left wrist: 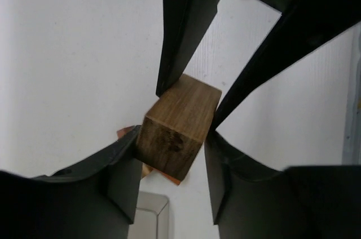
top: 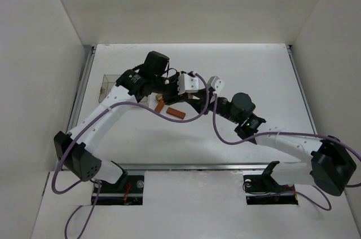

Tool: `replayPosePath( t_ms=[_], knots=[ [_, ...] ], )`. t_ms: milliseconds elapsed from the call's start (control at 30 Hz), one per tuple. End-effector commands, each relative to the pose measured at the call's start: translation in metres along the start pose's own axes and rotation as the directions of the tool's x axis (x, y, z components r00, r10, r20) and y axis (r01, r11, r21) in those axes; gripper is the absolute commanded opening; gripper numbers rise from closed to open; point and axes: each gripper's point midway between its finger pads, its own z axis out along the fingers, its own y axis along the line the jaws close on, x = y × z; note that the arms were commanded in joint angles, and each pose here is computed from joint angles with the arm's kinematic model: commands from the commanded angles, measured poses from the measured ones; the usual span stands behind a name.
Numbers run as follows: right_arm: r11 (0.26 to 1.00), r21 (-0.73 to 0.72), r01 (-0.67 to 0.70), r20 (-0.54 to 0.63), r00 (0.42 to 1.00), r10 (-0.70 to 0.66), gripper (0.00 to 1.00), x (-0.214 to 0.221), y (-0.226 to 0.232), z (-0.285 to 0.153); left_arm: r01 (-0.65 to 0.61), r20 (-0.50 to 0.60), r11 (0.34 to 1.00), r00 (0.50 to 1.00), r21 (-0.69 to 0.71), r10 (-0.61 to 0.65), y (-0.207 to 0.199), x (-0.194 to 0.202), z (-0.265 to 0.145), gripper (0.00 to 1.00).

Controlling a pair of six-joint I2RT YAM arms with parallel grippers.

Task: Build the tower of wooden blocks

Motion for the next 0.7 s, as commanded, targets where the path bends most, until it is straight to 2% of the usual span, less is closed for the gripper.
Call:
replayPosePath(
  t_ms=[0, 67, 200, 400, 467, 500, 667],
  knots=[
    [0.999, -0.047, 0.009, 0.098, 0.995, -0.004, 0.0, -0.029, 0.009, 0.001, -0.045, 0.037, 0.997, 0.998, -0.064, 0.048, 0.011, -0.016, -0.011, 0.37],
    [0.999, -0.047, 0.014, 0.075, 0.997, -0.011, 0.0, -0.023, 0.009, 0.001, -0.04, 0.023, 0.997, 0.999, -0.064, 0.042, 0.011, -0.013, -0.012, 0.32],
    [0.998, -0.048, 0.03, 0.026, 0.999, -0.029, 0.0, -0.01, 0.008, -0.001, -0.059, 0.016, 0.996, 0.998, -0.072, 0.06, 0.011, -0.016, -0.019, 0.32],
    [0.996, -0.077, 0.044, 0.012, 0.999, -0.043, 0.0, -0.009, 0.012, 0.002, -0.085, 0.033, 0.992, 0.996, -0.095, 0.088, 0.015, -0.026, -0.027, 0.4],
    [0.996, -0.079, 0.049, -0.006, 0.999, -0.049, 0.0, -0.005, 0.011, 0.003, -0.089, 0.045, 0.992, 0.995, -0.095, 0.093, 0.015, -0.031, -0.031, 0.46],
    [0.995, -0.089, 0.045, -0.017, 0.999, -0.047, 0.0, -0.002, 0.013, 0.003, -0.093, 0.05, 0.991, 0.994, -0.101, 0.098, 0.017, -0.034, -0.032, 0.53],
    [0.994, -0.1, 0.054, -0.016, 0.998, -0.056, 0.0, -0.002, 0.014, 0.003, -0.09, 0.059, 0.99, 0.994, -0.111, 0.097, 0.019, -0.04, -0.038, 0.61]
  ],
)
